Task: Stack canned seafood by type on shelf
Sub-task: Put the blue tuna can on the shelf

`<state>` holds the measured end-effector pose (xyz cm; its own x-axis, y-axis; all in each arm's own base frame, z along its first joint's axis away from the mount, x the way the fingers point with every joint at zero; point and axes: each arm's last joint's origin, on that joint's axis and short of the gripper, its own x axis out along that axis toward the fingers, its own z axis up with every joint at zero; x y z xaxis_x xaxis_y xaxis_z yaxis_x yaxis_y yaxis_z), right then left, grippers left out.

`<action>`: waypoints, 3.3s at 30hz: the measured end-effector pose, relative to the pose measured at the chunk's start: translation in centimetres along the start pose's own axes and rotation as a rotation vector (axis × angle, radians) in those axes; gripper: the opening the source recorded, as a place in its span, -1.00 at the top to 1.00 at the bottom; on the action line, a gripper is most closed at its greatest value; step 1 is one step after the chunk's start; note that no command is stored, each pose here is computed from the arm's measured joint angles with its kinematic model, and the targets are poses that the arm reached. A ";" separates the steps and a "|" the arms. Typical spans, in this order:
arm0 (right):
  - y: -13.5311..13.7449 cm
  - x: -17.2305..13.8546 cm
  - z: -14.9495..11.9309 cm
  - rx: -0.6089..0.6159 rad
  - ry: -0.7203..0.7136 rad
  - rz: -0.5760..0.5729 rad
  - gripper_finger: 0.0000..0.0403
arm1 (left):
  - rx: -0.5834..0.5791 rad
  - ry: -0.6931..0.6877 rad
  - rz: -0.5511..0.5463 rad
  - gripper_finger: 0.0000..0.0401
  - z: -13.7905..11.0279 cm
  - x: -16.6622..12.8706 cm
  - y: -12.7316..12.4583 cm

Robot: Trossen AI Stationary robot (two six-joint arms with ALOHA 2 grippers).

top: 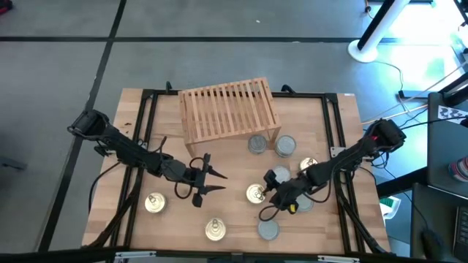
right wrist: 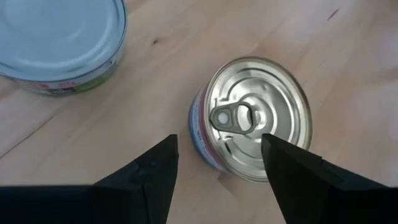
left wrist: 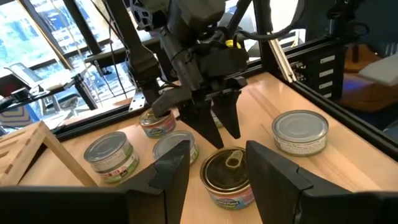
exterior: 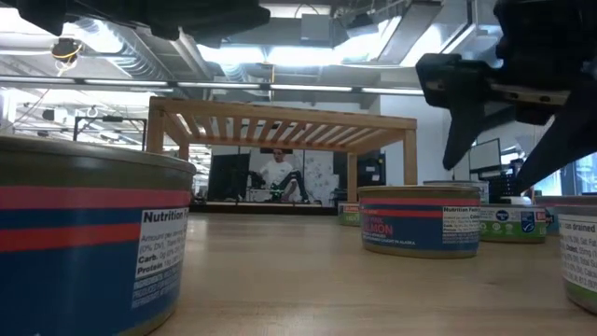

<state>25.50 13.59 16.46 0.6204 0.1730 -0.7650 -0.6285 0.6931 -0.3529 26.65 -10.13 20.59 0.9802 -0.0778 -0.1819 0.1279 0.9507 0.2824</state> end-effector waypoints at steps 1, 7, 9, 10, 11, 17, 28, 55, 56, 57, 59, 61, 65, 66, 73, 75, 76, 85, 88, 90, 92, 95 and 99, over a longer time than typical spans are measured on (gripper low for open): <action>0.0 0.1 0.0 -0.001 0.002 0.000 -0.06 | 0.000 0.000 0.000 0.24 0.0 0.0 0.0; 0.0 0.1 0.0 0.000 0.004 0.001 0.19 | 0.001 0.000 0.000 0.24 0.0 0.0 0.0; 0.0 0.1 0.0 0.000 0.004 0.001 0.25 | 0.000 0.000 0.000 0.24 0.0 0.0 0.0; 0.1 0.1 -0.1 0.000 0.007 0.002 0.27 | 0.000 0.000 0.000 0.24 0.0 0.0 0.0; 0.1 0.2 -0.1 0.000 0.009 0.002 0.30 | 0.000 0.000 0.000 0.24 0.0 0.0 0.0; 0.4 1.6 -0.5 -0.005 0.045 0.008 0.35 | -0.022 0.002 0.000 0.24 0.0 0.0 0.0; 0.4 2.0 -0.5 -0.004 0.040 -0.016 0.35 | -0.027 0.001 0.000 0.24 0.0 0.0 0.0; 0.1 2.0 -1.1 -0.018 0.154 -0.161 0.60 | -0.016 0.000 0.001 0.24 0.0 0.0 0.0; 0.1 2.0 -1.1 -0.018 0.152 -0.162 0.65 | -0.016 0.000 0.001 0.24 0.0 0.0 0.0; 0.1 2.0 -1.1 -0.017 0.152 -0.162 0.70 | -0.016 0.000 0.001 0.24 0.0 0.0 0.0; 0.1 2.0 -1.1 -0.017 0.150 -0.162 0.79 | -0.016 0.000 0.001 0.24 0.0 0.0 0.0; 0.1 2.0 -1.1 -0.017 0.148 -0.163 0.87 | -0.016 0.000 0.001 0.24 0.0 0.0 0.0; 0.1 2.0 -1.0 -0.016 0.144 -0.164 0.98 | -0.016 0.000 0.001 0.24 0.0 0.0 0.0; 0.1 2.0 -1.0 -0.015 0.144 -0.164 0.98 | -0.016 0.000 0.001 0.24 0.0 0.0 0.0; 0.1 2.0 -0.9 -0.006 0.123 -0.165 0.99 | -0.022 -0.015 0.010 0.24 0.7 0.9 0.1; 0.0 2.0 -0.8 0.013 0.109 -0.167 0.99 | -0.018 -0.006 0.016 0.24 0.8 1.8 0.0; 0.0 2.0 -0.8 0.023 0.107 -0.167 0.99 | -0.016 0.003 0.019 0.24 0.7 2.3 0.0; 0.0 2.1 -0.7 0.145 0.085 -0.175 1.00 | 0.050 0.087 0.037 0.24 -0.7 7.9 -0.5; 0.0 2.1 -0.6 0.175 0.075 -0.178 1.00 | 0.050 0.143 0.036 0.24 -1.2 9.1 -0.4; -0.1 2.1 -0.5 0.189 0.060 -0.182 1.00 | 0.045 0.174 0.038 0.24 -1.4 9.5 -0.2; -0.1 2.1 -0.4 0.193 0.050 -0.185 1.00 | 0.033 0.185 0.045 0.24 -1.4 9.7 0.1; -0.1 2.1 -0.4 0.193 0.048 -0.184 1.00 | 0.050 0.194 0.052 0.24 -1.5 9.7 0.4; -0.1 2.1 -0.3 0.194 0.045 -0.186 1.00 | 0.140 0.208 0.042 0.24 -1.6 9.7 0.5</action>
<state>26.73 13.63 14.70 0.6926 0.0016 -0.7213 -0.4010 0.8320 -0.3833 35.97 -9.90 17.45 0.9348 0.0379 -0.3531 0.1218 0.8998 0.4189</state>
